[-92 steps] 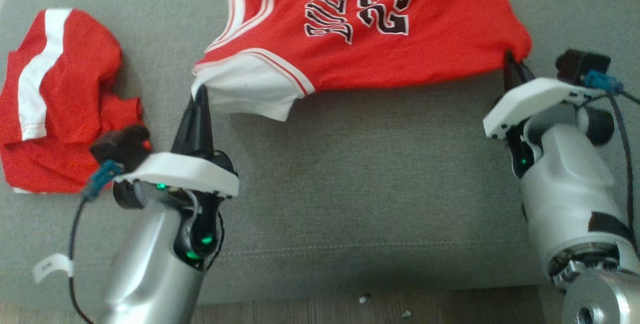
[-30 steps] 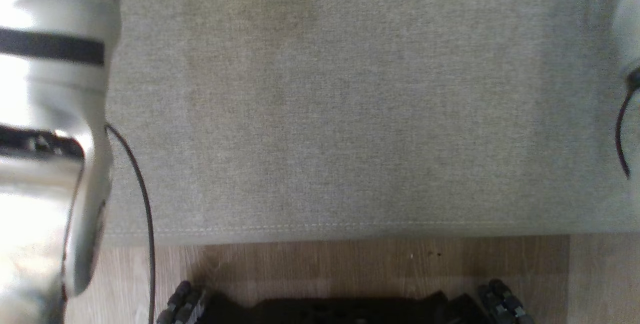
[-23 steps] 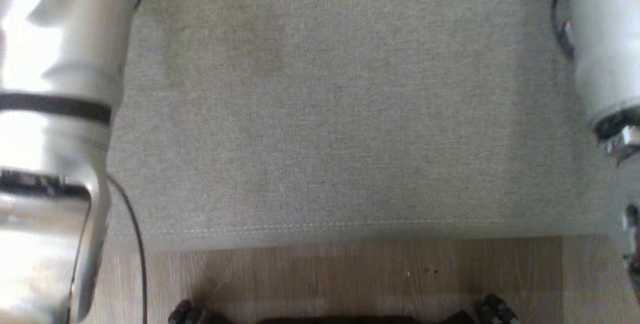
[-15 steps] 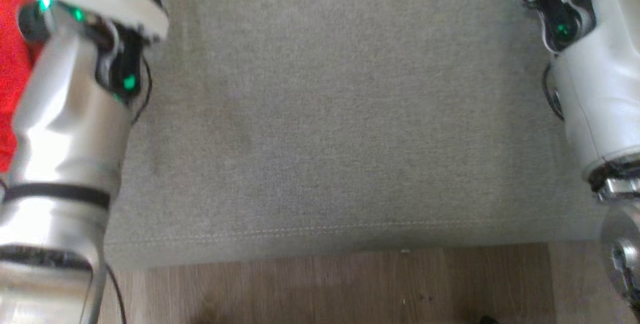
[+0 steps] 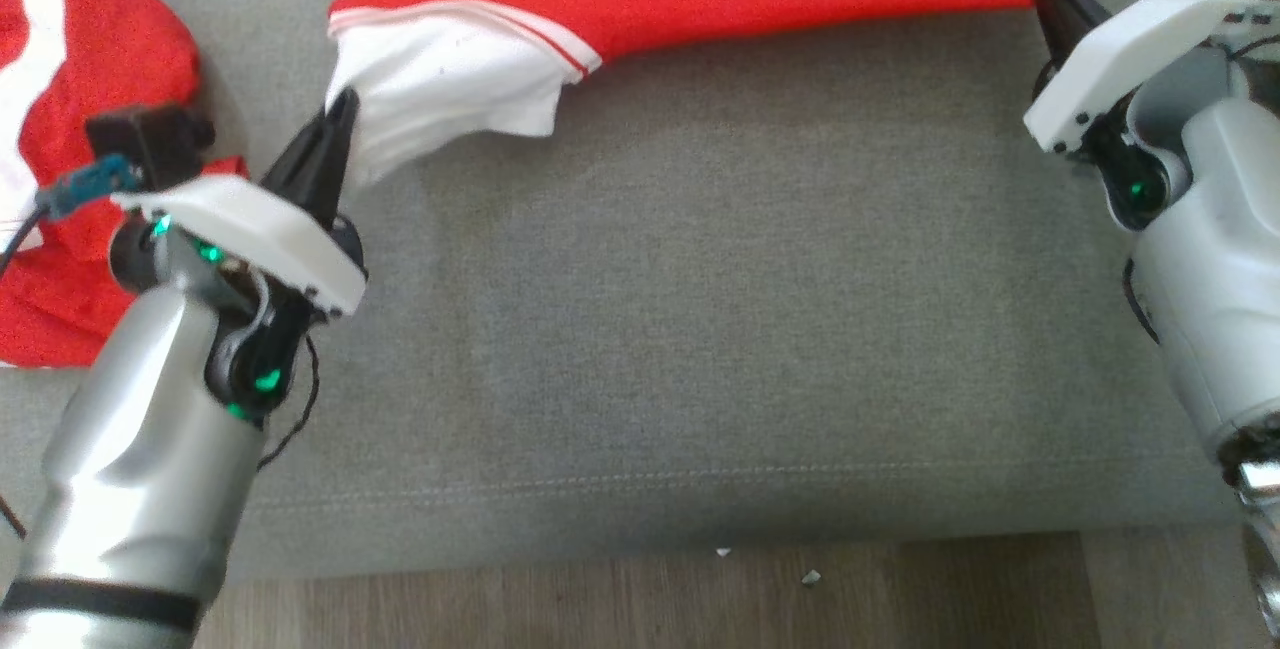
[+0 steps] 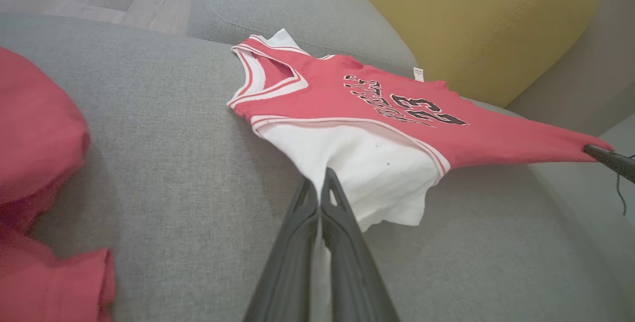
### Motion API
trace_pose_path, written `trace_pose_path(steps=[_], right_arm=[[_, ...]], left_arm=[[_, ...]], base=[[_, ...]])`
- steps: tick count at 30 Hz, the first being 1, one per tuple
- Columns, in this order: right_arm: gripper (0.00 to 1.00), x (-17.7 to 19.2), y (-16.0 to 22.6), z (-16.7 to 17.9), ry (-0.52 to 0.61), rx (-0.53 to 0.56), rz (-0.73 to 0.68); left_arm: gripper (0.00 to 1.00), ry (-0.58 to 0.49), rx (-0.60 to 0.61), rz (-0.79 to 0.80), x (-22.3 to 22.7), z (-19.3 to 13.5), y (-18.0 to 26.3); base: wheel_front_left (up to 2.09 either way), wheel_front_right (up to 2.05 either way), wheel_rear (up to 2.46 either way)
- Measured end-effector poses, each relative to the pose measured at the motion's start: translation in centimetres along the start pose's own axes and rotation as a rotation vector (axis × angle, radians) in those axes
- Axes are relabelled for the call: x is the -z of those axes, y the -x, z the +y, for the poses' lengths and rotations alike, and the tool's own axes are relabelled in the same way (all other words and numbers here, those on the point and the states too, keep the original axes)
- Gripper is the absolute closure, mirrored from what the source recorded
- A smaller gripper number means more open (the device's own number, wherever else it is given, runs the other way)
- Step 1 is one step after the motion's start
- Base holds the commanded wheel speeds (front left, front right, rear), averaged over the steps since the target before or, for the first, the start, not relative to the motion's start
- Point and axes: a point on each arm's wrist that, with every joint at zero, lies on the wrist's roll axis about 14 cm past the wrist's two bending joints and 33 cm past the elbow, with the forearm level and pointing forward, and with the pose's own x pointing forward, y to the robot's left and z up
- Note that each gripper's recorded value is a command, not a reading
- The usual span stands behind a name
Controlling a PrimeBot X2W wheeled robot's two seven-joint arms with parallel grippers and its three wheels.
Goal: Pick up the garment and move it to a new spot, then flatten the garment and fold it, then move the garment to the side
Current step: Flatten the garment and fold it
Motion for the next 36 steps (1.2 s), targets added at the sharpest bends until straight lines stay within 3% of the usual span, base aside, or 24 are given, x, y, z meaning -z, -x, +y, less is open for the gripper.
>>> trace_pose_path(steps=[6,12,28,36], right_arm=[[1.0,0.6,1.6,-0.3,0.059,-0.009,0.024],[1.0,2.5,3.4,-0.5,0.218,-0.03,0.097],[1.0,8.2,8.9,-3.4,0.111,0.007,0.409],[1.0,11.2,11.7,-3.3,0.076,-0.005,0.545]], left_arm=[[1.0,0.038,0.046,0.027,0.5,-1.3,2.6],[1.0,0.043,0.091,0.106,2.1,-2.5,5.5],[1.0,0.101,0.171,0.214,3.3,-4.4,11.3],[1.0,0.066,0.181,0.256,3.6,-4.3,13.5]], base=[[0.0,0.0,0.0],[0.0,0.0,0.0],[0.0,0.0,0.0],[0.0,0.0,0.0]])
